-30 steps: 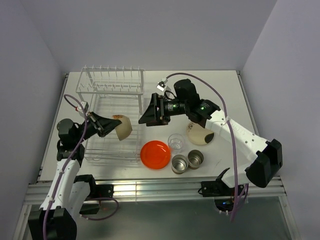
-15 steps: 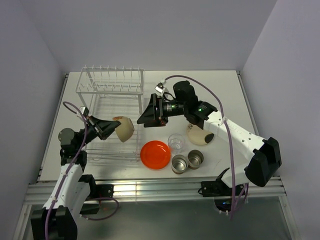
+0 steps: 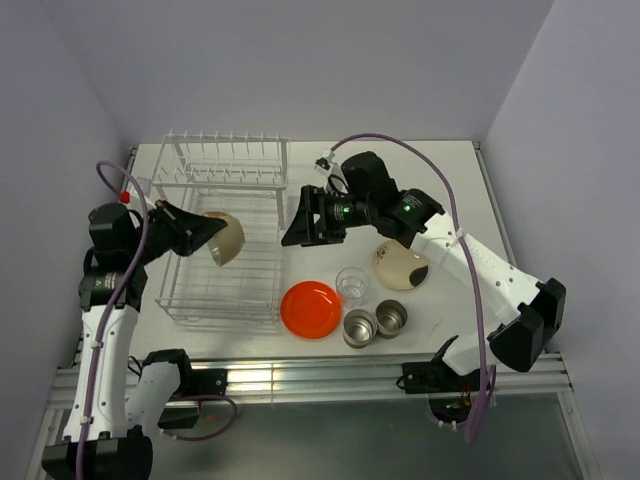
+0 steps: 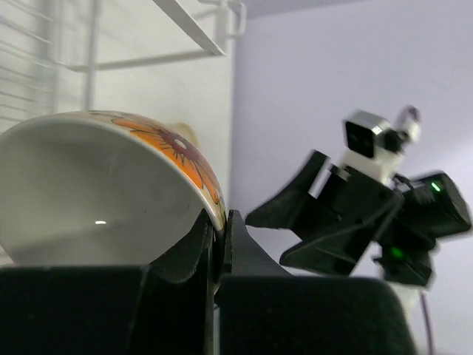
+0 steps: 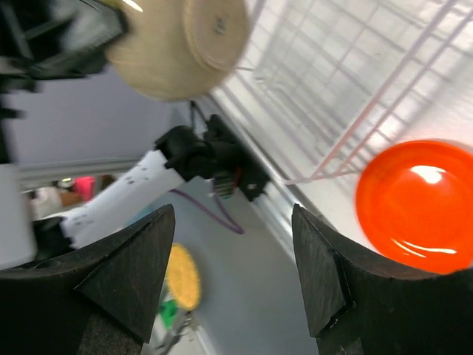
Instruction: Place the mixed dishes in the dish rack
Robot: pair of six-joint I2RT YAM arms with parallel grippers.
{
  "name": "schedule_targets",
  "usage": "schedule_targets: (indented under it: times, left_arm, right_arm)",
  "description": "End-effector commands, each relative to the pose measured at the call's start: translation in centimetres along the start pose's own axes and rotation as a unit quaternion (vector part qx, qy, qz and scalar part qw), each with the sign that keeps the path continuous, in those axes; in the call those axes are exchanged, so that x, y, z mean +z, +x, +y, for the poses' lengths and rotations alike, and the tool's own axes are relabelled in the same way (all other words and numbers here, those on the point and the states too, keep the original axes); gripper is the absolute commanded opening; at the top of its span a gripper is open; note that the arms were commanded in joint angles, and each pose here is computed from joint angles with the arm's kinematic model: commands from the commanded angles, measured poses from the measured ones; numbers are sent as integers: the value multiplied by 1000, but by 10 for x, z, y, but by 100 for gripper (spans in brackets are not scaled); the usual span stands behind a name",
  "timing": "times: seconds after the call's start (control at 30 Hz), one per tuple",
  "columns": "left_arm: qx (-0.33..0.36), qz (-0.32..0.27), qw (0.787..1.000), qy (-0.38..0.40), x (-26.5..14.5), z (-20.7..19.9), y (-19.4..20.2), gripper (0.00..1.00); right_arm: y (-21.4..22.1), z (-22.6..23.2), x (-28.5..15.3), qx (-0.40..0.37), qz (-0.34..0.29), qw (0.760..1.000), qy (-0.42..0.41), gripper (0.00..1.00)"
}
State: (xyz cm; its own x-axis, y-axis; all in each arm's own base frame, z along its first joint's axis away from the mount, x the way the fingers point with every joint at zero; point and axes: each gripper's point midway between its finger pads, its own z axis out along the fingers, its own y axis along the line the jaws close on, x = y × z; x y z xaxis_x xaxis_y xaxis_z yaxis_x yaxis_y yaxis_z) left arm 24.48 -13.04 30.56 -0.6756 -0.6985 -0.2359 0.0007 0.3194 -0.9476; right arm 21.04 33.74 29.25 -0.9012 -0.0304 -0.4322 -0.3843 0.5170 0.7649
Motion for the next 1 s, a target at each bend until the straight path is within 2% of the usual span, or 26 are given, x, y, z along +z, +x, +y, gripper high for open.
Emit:
schedule_targets:
  times: [0.0, 0.13, 0.17, 0.4, 0.63, 0.83, 0.97]
  left_arm:
    - [35, -15, 991, -132, -20, 27, -2, 0]
    - [17, -46, 982, -185, -31, 28, -9, 0]
    - [-5, -51, 980, -192, -33, 29, -8, 0]
    - [-68, -96, 966, -231, -39, 35, 3, 0]
    - [-98, -137, 957, -234, -36, 39, 1, 0]
    - [-101, -96, 969, -204, -17, 38, 12, 0]
    - [-105, -46, 986, -120, 9, 22, 21, 0]
  right_arm:
    - [-2, -17, -6, -63, -15, 994, 91, 71]
    - [7, -16, -4, -112, -26, 983, 143, 70]
    - [4, -19, -4, -124, -39, 978, 162, 70]
    - [-4, 7, -5, -177, -100, 960, 193, 68]
    - [2, 32, 21, -180, -87, 961, 192, 65]
    - [3, 41, 31, -181, -82, 961, 193, 65]
    - [10, 28, 26, -187, -73, 959, 201, 65]
